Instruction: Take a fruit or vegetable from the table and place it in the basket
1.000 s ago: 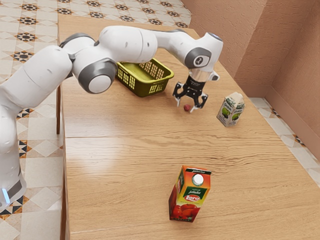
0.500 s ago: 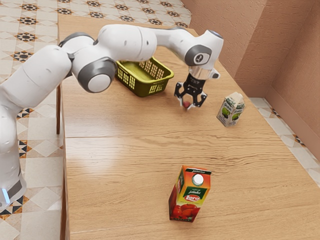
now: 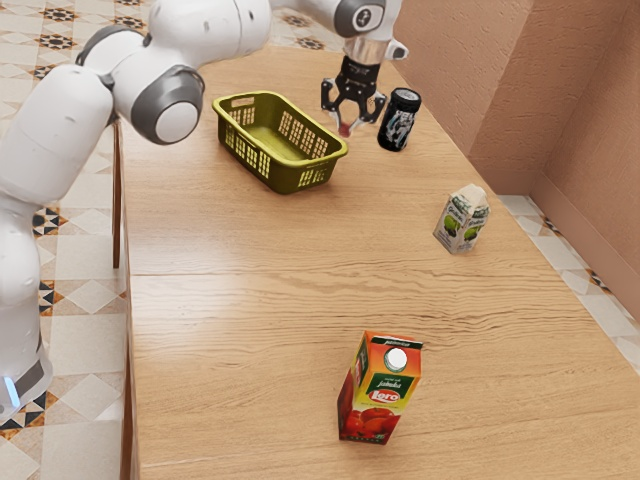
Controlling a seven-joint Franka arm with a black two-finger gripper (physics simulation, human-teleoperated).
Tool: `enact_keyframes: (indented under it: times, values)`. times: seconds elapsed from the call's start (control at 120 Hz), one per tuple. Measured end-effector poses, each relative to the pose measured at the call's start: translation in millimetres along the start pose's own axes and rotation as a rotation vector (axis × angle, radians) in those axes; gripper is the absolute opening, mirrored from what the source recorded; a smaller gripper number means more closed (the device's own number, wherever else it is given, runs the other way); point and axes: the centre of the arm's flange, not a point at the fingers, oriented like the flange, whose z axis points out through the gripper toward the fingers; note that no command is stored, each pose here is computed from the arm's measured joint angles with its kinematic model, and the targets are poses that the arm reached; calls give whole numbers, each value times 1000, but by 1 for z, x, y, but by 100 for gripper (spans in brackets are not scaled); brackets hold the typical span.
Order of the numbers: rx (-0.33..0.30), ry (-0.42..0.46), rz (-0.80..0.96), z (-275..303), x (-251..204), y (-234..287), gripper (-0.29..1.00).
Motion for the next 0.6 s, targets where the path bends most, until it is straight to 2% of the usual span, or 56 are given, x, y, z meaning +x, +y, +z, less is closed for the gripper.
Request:
enact_keyframes:
  times: [0.25,0.408,0.492,0.6]
  values:
    - [46,16,-39,-20,7,-32,11]
    - [52,3,-16,-19,-3,-22,48]
    - [52,-17,-2,-22,-12,-17,58]
    - [56,-37,0,-20,-15,-18,65]
